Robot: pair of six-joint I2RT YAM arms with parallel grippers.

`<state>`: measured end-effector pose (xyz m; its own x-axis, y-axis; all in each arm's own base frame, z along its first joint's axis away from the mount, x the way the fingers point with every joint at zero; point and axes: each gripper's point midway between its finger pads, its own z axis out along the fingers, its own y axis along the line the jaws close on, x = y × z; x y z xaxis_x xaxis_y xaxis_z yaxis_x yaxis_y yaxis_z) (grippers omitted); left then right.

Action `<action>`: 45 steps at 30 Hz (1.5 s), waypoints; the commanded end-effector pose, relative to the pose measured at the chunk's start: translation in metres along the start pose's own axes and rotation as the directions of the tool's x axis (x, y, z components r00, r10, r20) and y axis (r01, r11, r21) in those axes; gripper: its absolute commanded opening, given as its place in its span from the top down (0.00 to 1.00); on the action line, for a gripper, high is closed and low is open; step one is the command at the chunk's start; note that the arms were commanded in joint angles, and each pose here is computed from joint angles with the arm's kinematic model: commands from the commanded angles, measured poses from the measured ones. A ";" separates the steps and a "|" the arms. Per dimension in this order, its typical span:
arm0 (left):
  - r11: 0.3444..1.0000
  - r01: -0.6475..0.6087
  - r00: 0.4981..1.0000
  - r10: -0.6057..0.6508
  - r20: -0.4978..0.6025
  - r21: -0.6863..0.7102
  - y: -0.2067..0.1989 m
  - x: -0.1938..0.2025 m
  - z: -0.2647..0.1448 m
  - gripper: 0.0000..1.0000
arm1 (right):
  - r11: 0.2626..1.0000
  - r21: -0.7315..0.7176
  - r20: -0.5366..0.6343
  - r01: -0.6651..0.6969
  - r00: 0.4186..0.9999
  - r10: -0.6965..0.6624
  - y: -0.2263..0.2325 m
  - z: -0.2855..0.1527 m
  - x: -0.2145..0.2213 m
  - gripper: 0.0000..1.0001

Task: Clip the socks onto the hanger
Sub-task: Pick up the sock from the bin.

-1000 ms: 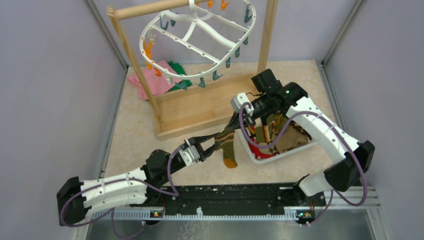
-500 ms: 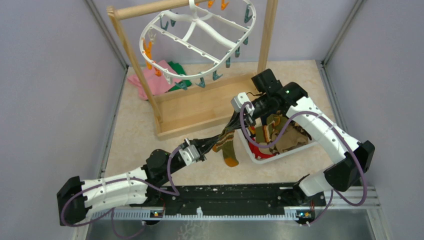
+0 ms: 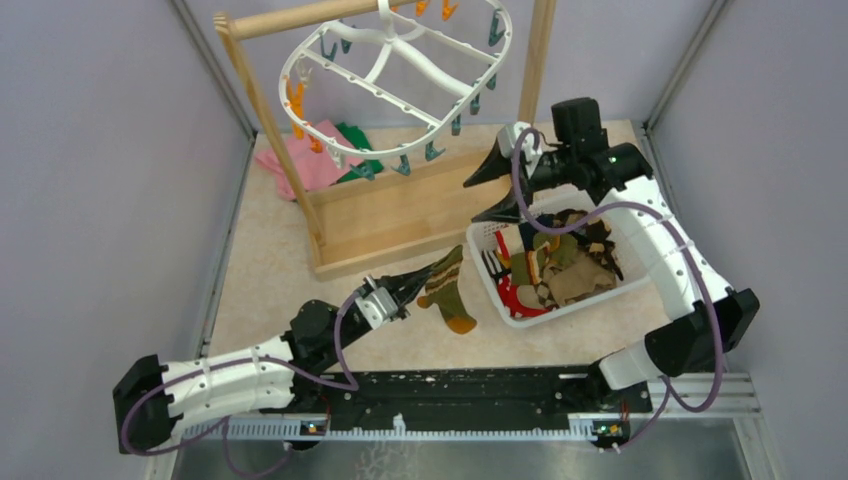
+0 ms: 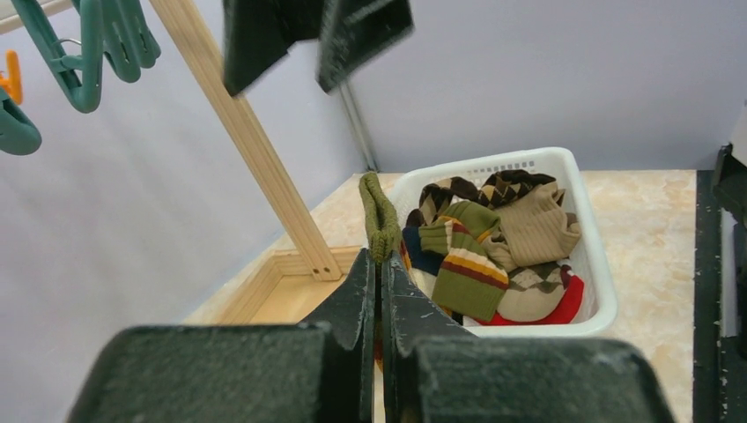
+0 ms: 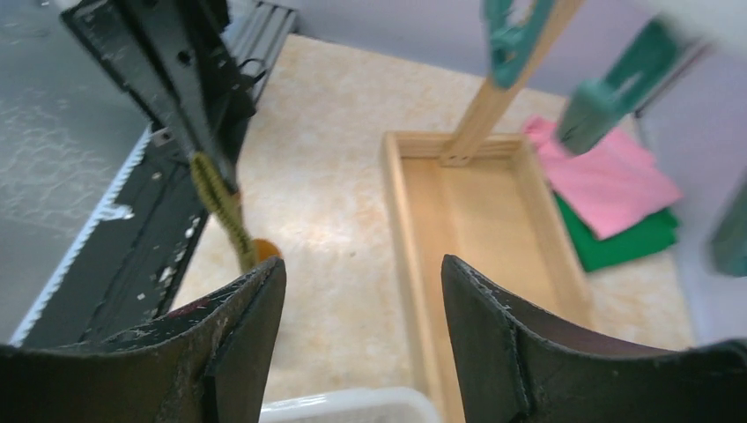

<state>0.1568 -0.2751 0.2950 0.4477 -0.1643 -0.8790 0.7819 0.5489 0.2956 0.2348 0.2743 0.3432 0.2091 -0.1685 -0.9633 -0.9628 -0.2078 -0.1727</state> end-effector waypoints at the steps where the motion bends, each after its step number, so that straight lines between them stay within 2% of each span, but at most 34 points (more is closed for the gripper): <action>1: 0.999 -0.029 0.999 0.030 0.036 -0.042 0.010 -0.009 -0.001 1.00 | 0.992 0.121 0.025 0.039 0.999 -0.042 -0.045 -0.004 -0.038 0.33; 9: 0.997 -0.048 0.998 0.050 0.029 -0.052 0.013 -0.006 -0.004 1.00 | 0.975 0.222 0.010 0.008 1.000 -0.010 -0.079 -0.005 -0.041 0.27; 15: 0.998 -0.045 0.999 0.046 0.026 -0.048 0.012 -0.005 -0.003 1.00 | 0.989 0.137 0.096 -0.062 0.994 0.049 -0.073 0.002 -0.056 0.27; 20: 0.999 -0.028 0.999 0.030 0.033 -0.039 0.010 -0.006 -0.005 1.00 | 0.991 0.117 0.100 -0.068 0.993 0.056 -0.081 0.004 -0.057 0.28; 25: 0.999 -0.017 0.999 0.019 0.048 -0.042 0.010 -0.007 -0.008 1.00 | 0.991 0.130 0.057 0.040 0.997 -0.048 -0.079 0.008 -0.052 0.27; 32: 0.999 -0.021 0.997 0.023 0.070 -0.025 0.008 -0.013 -0.008 1.00 | 0.978 0.197 0.063 0.069 0.995 -0.083 -0.089 0.012 -0.055 0.27; 40: 0.999 -0.022 0.997 0.024 0.074 -0.025 0.007 -0.011 -0.009 1.00 | 0.950 0.257 0.159 0.175 0.963 -0.220 -0.082 0.019 -0.078 0.27; 45: 1.000 -0.022 0.995 0.022 0.093 0.001 0.002 -0.014 -0.012 1.00 | 0.955 0.248 0.189 0.162 0.959 -0.212 -0.080 0.031 -0.085 0.27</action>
<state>0.1564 -0.2664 0.2868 0.4772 -0.1474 -0.8664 0.7642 0.5563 0.3262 0.3058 0.3292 0.3835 0.2594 -0.0427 -0.9648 -0.9658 -0.0067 -0.2593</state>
